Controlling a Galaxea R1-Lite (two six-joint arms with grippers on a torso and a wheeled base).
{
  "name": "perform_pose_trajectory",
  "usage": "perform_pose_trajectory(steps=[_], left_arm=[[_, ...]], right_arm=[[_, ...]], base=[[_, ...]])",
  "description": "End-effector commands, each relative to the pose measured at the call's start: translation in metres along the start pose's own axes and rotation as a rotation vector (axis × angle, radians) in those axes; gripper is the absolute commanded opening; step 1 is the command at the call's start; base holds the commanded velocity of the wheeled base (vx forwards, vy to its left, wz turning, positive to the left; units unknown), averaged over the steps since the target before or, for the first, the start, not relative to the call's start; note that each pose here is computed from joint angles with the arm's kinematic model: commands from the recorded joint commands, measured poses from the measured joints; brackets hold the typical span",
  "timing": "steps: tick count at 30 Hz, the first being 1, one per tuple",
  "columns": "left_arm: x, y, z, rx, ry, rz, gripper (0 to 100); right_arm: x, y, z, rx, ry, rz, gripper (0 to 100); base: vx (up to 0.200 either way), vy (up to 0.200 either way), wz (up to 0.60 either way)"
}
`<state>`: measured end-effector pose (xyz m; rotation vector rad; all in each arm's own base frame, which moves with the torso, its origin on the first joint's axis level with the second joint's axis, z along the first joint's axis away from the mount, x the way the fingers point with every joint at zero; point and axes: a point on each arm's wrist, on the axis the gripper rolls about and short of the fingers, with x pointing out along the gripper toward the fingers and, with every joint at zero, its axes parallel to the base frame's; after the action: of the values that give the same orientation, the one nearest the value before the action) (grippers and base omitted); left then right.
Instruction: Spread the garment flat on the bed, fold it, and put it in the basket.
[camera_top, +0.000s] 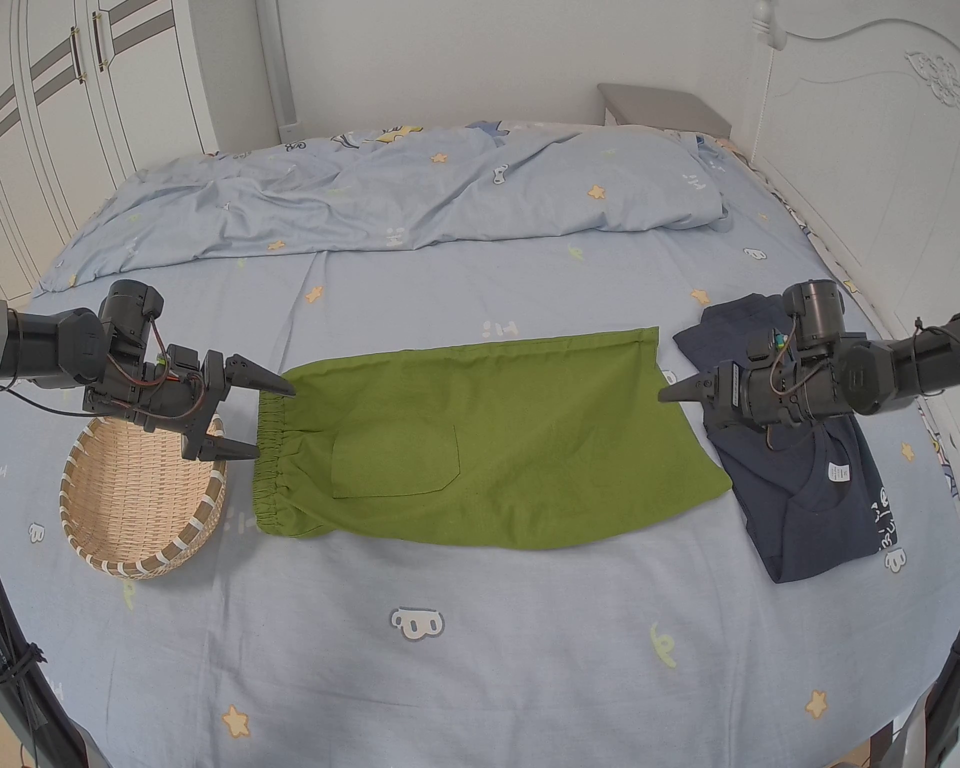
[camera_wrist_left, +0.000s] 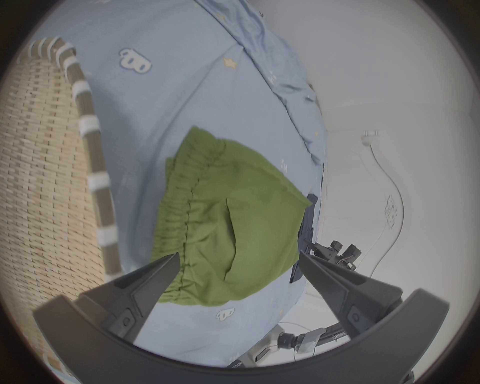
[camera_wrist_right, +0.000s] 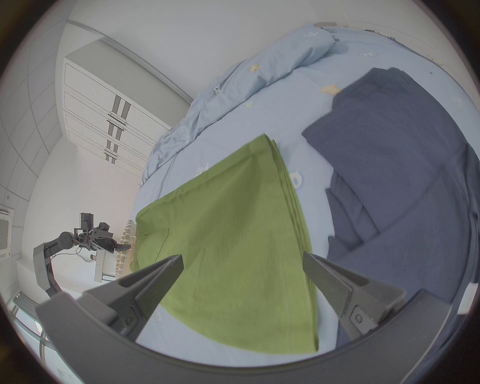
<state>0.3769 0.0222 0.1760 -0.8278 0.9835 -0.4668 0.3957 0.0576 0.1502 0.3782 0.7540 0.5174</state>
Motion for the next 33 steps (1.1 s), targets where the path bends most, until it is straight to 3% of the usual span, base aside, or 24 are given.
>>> perform_pose_trajectory(steps=[1, 4, 9, 16, 24, 33], left_arm=[[0.004, -0.015, -0.032, 0.076, 0.068, -0.001, 100], [0.014, -0.008, -0.043, 0.044, 0.117, 0.013, 100], [0.021, -0.006, -0.053, 0.035, 0.156, 0.018, 100], [0.028, 0.021, -0.037, -0.017, 0.138, 0.046, 100], [0.014, 0.032, -0.024, -0.026, 0.074, 0.052, 100], [0.029, 0.048, -0.022, -0.01, 0.086, 0.056, 100]], right_arm=[[-0.049, 0.031, -0.022, -0.019, -0.064, 0.035, 100], [-0.057, 0.032, -0.041, 0.04, -0.062, 0.048, 100], [-0.058, 0.032, -0.049, 0.036, -0.071, 0.053, 100], [-0.066, 0.047, -0.059, 0.012, -0.059, 0.083, 100], [-0.066, 0.057, -0.067, -0.008, -0.04, 0.104, 100], [-0.063, 0.058, -0.07, -0.008, -0.027, 0.104, 100]], base=[[0.0, 0.0, 0.0], [0.0, 0.0, 0.0], [0.0, 0.0, 0.0], [0.0, 0.0, 0.0], [0.0, 0.0, 0.0], [0.0, 0.0, 0.0]])
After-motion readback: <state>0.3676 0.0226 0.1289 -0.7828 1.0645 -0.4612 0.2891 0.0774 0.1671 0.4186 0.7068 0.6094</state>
